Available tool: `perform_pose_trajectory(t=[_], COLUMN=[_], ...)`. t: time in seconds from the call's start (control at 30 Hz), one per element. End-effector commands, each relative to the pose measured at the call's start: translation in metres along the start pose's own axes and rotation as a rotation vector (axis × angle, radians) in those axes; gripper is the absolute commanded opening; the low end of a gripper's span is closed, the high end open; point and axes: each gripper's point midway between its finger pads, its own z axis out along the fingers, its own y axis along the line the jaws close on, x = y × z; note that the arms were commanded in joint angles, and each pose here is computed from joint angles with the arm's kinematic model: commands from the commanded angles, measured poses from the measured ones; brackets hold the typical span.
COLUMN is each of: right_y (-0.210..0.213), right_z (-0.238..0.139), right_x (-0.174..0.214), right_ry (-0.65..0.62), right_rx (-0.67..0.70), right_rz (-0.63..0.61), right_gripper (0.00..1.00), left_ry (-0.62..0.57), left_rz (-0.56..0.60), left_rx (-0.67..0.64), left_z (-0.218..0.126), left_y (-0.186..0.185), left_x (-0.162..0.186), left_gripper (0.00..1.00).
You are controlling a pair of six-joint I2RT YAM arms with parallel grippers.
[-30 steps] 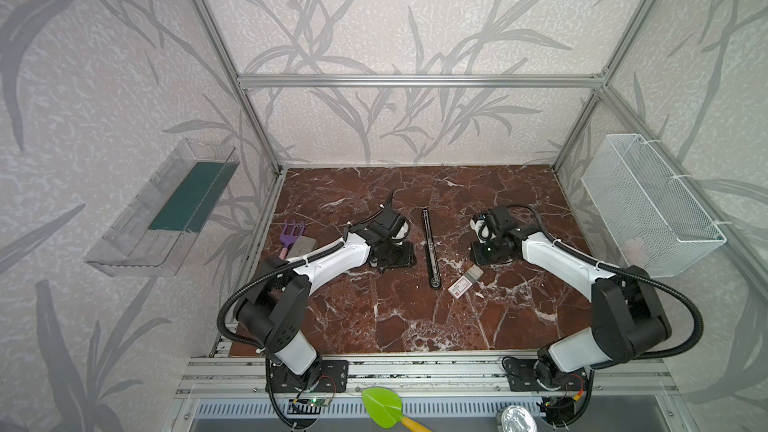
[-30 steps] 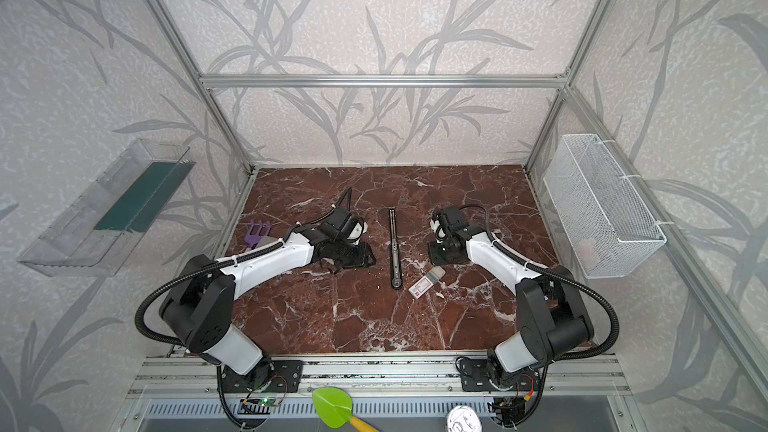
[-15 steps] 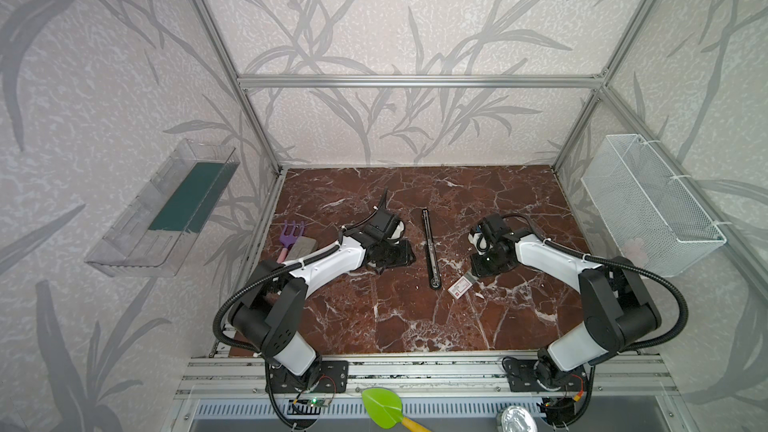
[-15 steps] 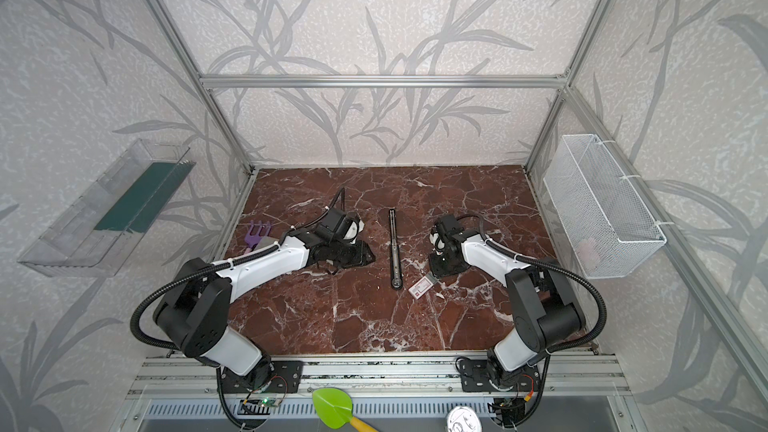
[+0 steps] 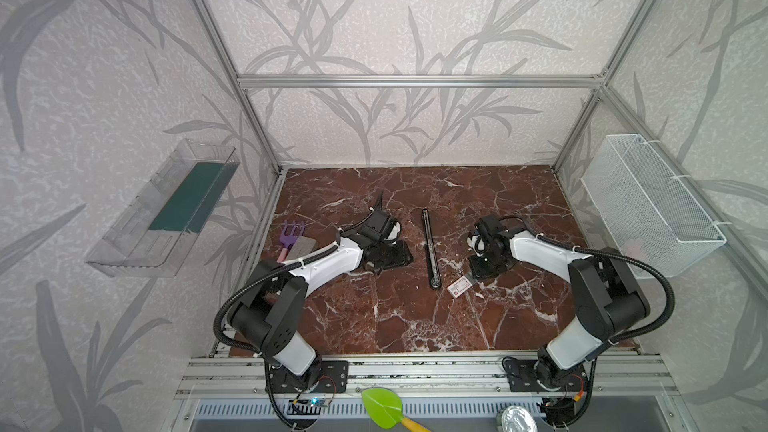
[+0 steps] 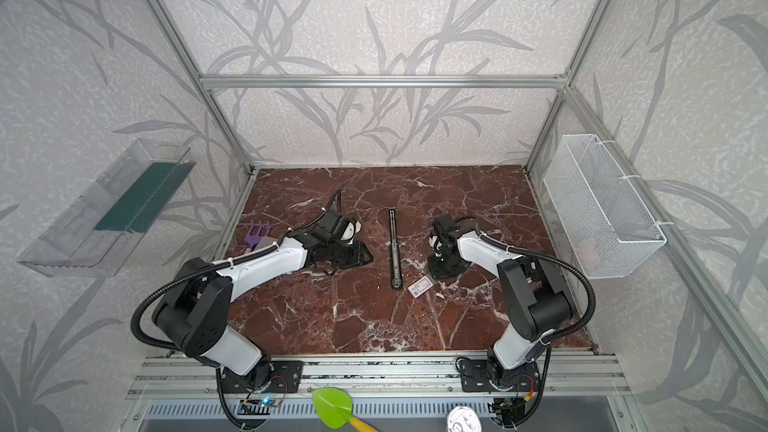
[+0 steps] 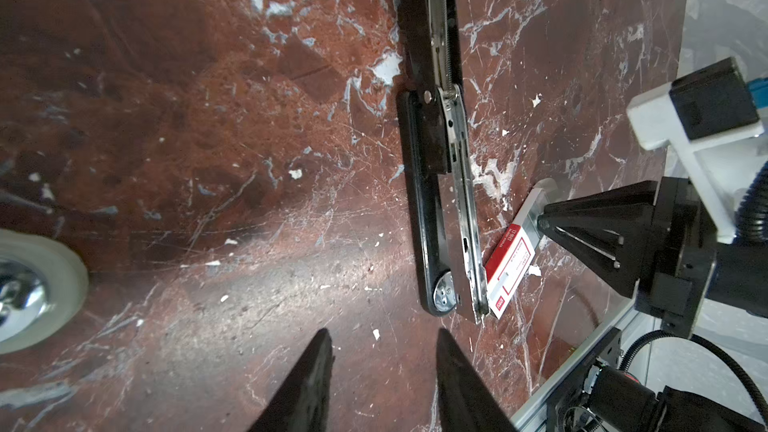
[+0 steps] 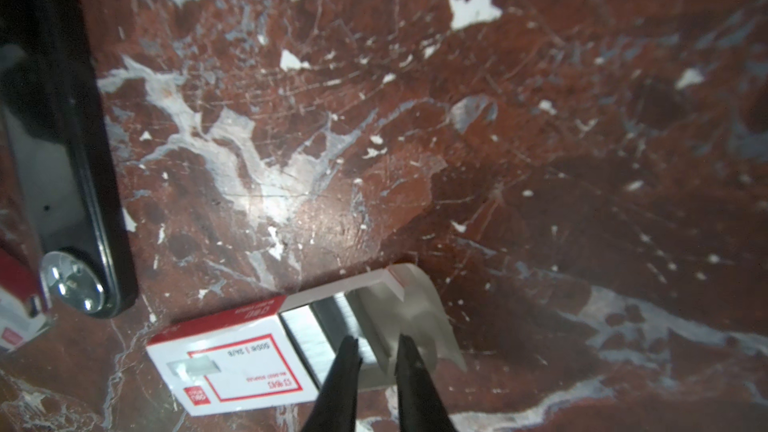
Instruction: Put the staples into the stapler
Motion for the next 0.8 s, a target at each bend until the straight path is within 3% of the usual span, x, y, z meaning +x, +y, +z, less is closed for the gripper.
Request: perform_pose_trajectory(t=[0.0,0.33,0.77], right_y=[0.002,-0.001,0.004], right_z=[-0.002,0.003,-0.004], right_x=[-0.001,0.010,0.007], right_ry=[0.021,0.072,0.051], right_rx=[0.003,0.061,0.103], right_rz=[-0.014,-0.045,-0.090], right_gripper=[0.18,0.17,0.02], left_ry=[-0.030,-0.033,-0.045], left_rz=[-0.005,-0.016,-0.029], left_rx=[0.025,0.032,0.045], left_z=[-0.010,-0.010,-0.014], left_y=[-0.005,-0.003,0.000], left_x=[-0.004,-0.003,-0.004], left_gripper=[0.43,0.43,0.42])
